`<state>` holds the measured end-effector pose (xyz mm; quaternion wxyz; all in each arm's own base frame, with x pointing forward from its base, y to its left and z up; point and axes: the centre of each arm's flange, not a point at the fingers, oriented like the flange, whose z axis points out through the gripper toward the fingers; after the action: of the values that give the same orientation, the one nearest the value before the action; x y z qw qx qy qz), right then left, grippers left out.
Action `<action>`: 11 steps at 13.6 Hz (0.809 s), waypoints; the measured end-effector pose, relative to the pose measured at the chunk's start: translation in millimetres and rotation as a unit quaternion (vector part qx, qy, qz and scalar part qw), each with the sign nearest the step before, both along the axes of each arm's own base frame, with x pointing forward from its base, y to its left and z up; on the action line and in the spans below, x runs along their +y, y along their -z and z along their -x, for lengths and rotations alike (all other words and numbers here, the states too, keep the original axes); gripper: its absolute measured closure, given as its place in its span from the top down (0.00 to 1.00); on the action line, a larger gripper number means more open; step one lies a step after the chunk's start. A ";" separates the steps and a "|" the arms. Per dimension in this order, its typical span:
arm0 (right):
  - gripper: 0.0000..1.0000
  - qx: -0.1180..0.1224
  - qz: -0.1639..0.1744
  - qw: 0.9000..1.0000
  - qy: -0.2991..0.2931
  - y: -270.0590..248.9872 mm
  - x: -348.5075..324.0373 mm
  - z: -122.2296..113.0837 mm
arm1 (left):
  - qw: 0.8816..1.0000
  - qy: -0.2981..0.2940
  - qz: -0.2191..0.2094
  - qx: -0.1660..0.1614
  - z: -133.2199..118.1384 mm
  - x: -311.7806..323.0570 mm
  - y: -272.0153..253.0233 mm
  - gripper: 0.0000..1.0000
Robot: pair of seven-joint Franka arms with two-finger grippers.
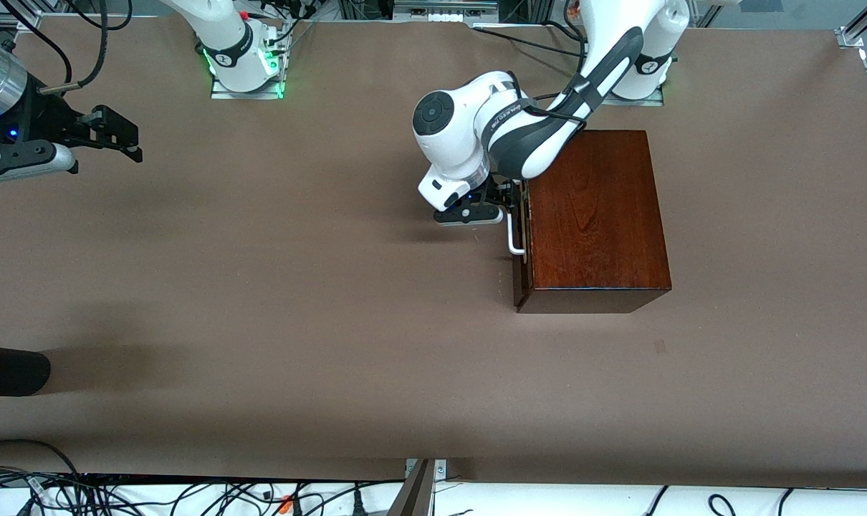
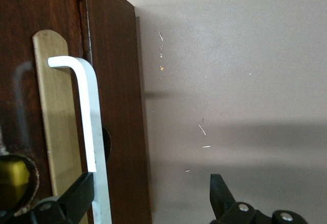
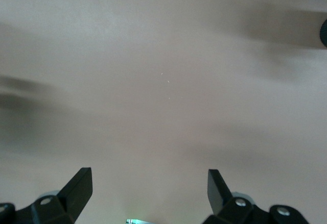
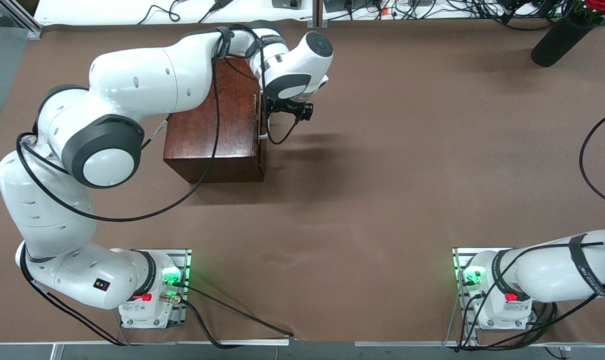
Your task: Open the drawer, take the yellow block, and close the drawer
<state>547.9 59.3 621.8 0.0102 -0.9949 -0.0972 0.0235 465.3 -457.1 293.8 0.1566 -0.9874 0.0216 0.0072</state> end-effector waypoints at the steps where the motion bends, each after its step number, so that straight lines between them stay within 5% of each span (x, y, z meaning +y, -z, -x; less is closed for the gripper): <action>1: 1.00 0.000 0.000 1.000 0.000 0.0 0.0 0.0 | 1.000 -0.002 0.000 -0.001 -0.1 0.1 0.4 1.00; 11: 1.00 0.000 0.000 1.000 0.000 0.1 -0.1 0.0 | 1.000 -0.018 -0.017 -0.013 -0.8 3.4 12.9 1.00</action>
<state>547.9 59.3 621.7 0.0102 -0.9949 -0.0971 0.0237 466.1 -453.7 280.9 0.1736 -0.9848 0.0015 -0.0029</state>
